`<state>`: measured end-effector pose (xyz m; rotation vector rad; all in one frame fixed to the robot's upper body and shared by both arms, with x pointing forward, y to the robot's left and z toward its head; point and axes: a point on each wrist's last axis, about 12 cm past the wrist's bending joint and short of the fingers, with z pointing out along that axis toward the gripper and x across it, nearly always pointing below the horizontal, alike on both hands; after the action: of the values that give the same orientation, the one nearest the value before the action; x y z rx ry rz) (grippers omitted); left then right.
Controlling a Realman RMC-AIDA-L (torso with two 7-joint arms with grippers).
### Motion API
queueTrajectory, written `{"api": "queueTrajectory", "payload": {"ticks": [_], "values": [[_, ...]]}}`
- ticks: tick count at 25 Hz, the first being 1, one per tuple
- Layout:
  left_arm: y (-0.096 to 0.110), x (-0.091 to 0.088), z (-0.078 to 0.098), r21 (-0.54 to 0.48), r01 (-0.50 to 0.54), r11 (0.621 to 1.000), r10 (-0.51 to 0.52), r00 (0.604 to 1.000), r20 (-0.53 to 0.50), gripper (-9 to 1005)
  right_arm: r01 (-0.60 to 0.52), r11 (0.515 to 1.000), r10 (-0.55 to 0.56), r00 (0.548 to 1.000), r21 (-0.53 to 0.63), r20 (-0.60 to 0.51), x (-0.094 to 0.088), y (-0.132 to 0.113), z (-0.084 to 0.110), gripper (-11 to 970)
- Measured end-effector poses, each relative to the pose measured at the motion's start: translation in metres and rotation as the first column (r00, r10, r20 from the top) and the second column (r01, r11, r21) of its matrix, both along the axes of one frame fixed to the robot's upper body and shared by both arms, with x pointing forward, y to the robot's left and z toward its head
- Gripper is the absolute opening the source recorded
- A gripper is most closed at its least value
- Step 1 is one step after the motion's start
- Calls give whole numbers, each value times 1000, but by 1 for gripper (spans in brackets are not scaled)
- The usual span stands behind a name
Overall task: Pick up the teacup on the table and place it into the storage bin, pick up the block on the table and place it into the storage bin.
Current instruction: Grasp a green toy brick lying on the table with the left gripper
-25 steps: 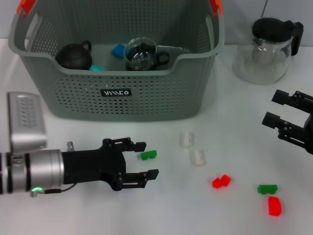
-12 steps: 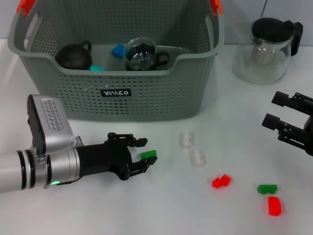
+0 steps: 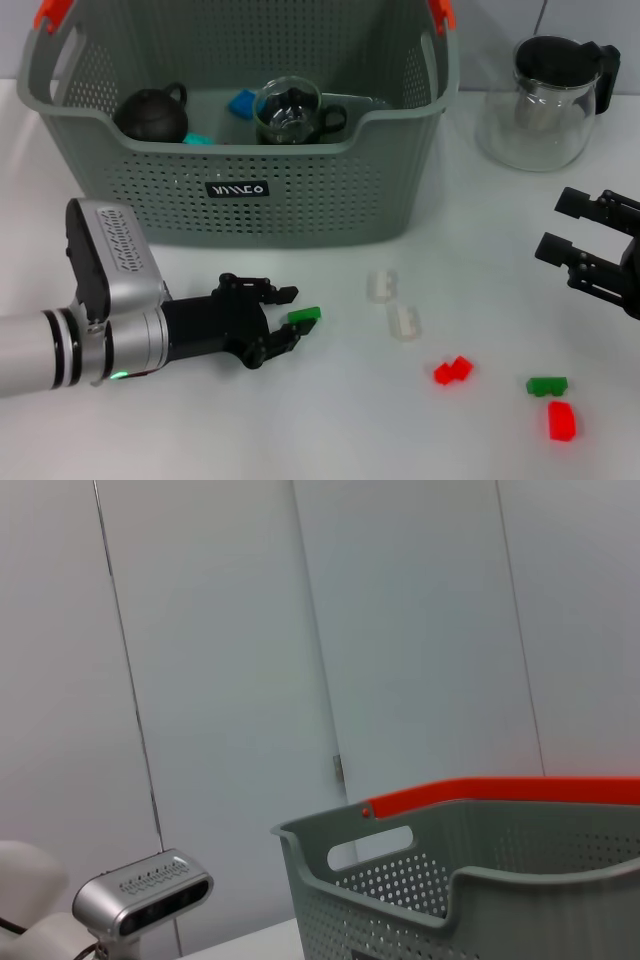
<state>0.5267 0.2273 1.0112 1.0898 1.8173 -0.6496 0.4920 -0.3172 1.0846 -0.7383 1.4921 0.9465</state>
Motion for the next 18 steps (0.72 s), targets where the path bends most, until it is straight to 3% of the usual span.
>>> {"api": "queueTrajectory", "payload": {"ticks": [10, 18], "values": [[-2, -1, -4, 12, -10, 1000, 11, 1000, -15, 350, -1, 1000, 1, 1000, 0, 1, 1, 1, 0, 684], [-3, 3, -3, 18, -22, 1000, 22, 999, -26, 345, 1, 1000, -1, 1000, -1, -1, 0, 0, 0, 682]]}}
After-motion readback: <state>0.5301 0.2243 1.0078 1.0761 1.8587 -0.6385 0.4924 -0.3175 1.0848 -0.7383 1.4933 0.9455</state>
